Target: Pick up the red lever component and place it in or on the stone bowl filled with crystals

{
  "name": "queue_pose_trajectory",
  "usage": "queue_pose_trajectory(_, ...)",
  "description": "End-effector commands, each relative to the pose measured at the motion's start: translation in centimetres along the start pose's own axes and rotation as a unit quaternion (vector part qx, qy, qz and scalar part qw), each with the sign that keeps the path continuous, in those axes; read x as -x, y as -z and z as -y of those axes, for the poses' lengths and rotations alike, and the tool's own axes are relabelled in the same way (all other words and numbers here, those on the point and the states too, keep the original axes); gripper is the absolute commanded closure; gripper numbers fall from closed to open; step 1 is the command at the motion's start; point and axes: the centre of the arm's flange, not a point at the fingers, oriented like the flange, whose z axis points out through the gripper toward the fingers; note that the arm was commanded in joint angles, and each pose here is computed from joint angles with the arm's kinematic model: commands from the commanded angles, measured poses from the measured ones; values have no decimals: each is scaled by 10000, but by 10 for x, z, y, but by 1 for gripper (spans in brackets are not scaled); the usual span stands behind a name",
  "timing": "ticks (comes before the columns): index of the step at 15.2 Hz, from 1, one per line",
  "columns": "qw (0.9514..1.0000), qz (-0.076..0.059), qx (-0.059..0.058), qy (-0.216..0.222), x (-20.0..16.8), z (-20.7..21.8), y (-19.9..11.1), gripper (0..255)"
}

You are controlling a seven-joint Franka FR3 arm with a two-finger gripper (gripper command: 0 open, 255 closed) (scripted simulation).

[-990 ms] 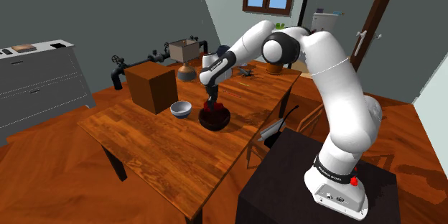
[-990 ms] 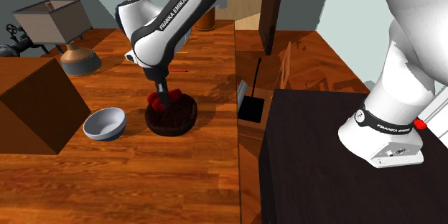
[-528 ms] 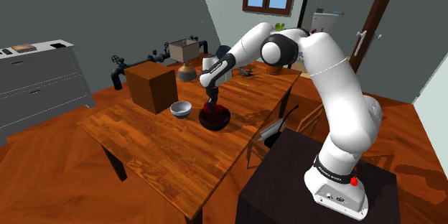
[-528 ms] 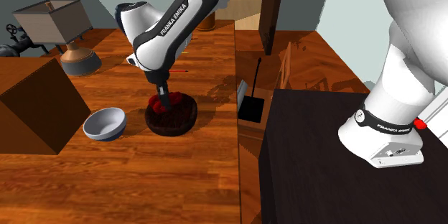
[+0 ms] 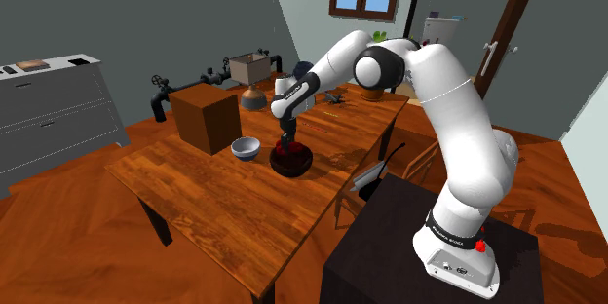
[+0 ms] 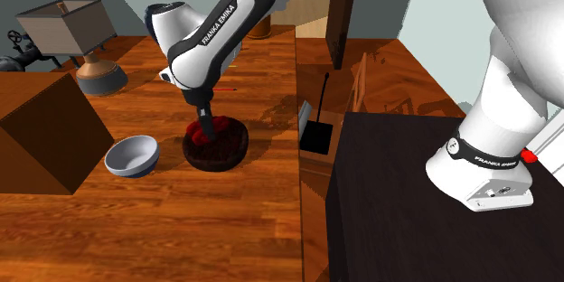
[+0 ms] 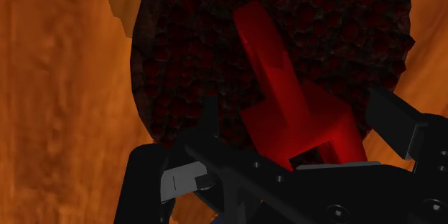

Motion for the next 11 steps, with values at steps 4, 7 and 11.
queue_pose_trajectory(4,10000,0,0,0,0,0,50,0)
queue_pose_trajectory(7,10000,0,0,0,0,0,50,0)
queue_pose_trajectory(11,10000,0,0,0,0,0,50,0)
